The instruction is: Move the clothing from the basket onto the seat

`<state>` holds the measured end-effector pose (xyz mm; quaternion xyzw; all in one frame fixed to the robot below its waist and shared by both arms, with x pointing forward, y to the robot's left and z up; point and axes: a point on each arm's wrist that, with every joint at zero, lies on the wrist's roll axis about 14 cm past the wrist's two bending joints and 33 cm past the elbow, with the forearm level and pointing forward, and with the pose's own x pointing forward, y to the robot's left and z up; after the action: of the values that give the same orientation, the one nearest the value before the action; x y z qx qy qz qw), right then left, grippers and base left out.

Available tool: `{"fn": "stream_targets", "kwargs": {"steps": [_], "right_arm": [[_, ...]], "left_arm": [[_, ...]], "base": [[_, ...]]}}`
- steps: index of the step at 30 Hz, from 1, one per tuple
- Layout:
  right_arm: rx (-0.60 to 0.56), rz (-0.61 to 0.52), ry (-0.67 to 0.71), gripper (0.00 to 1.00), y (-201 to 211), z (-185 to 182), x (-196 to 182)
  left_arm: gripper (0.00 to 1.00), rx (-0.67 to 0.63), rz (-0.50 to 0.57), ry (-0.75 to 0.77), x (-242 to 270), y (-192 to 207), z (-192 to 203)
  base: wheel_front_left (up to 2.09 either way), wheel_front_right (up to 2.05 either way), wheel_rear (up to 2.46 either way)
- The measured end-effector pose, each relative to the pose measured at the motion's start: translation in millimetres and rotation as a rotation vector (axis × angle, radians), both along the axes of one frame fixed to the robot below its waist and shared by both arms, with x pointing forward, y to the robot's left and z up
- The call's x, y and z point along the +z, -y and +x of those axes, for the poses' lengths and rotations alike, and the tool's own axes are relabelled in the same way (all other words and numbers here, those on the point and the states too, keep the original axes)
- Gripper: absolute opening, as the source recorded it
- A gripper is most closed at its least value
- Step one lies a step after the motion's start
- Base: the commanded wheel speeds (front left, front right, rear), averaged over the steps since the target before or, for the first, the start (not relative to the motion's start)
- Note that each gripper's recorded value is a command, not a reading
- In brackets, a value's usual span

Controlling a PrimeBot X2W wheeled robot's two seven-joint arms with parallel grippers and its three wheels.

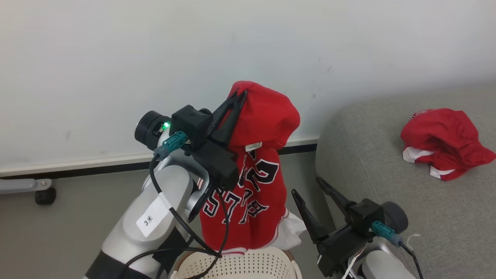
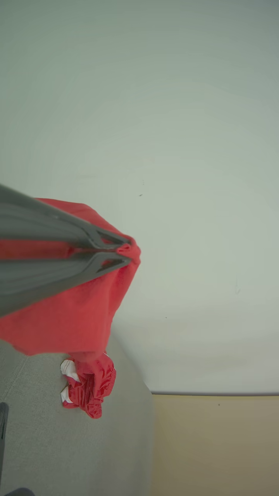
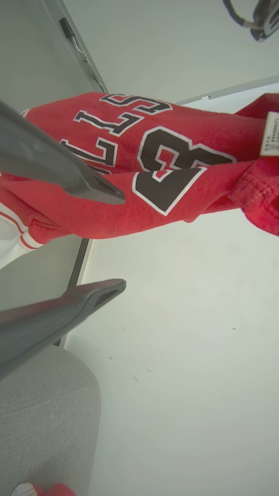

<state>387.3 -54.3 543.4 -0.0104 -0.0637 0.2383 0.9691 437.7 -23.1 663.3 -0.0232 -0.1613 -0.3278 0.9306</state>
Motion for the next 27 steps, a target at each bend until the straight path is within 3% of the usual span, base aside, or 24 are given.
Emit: {"fn": "stream_targets", "kwargs": {"steps": [19, 20, 21, 22, 27], "right_arm": [[0.163, -0.164, -0.008, 1.0, -52, 16, -3], [0.17, -0.172, -0.008, 0.46, -55, 18, -3], [0.177, -0.177, -0.005, 0.33, -58, 19, -2], [0.187, -0.183, -0.004, 0.0, -61, 19, -2], [0.222, -0.183, -0.015, 0.0, -71, 18, -4]], "left_arm": [[0.0, -0.048, -0.036, 0.035, 24, 2, -36], [0.0, -0.052, -0.039, 0.035, 24, 2, -37], [0.0, -0.052, -0.042, 0.035, 24, 2, -38], [0.0, -0.044, -0.044, 0.031, 24, 0, -37], [0.0, 0.0, -0.062, -0.008, 14, -10, -30]], "base": [[0.0, 0.0, 0.0], [0.0, 0.0, 0.0], [0.0, 0.0, 0.0], [0.0, 0.0, 0.0], [0.0, 0.0, 0.0]]}}
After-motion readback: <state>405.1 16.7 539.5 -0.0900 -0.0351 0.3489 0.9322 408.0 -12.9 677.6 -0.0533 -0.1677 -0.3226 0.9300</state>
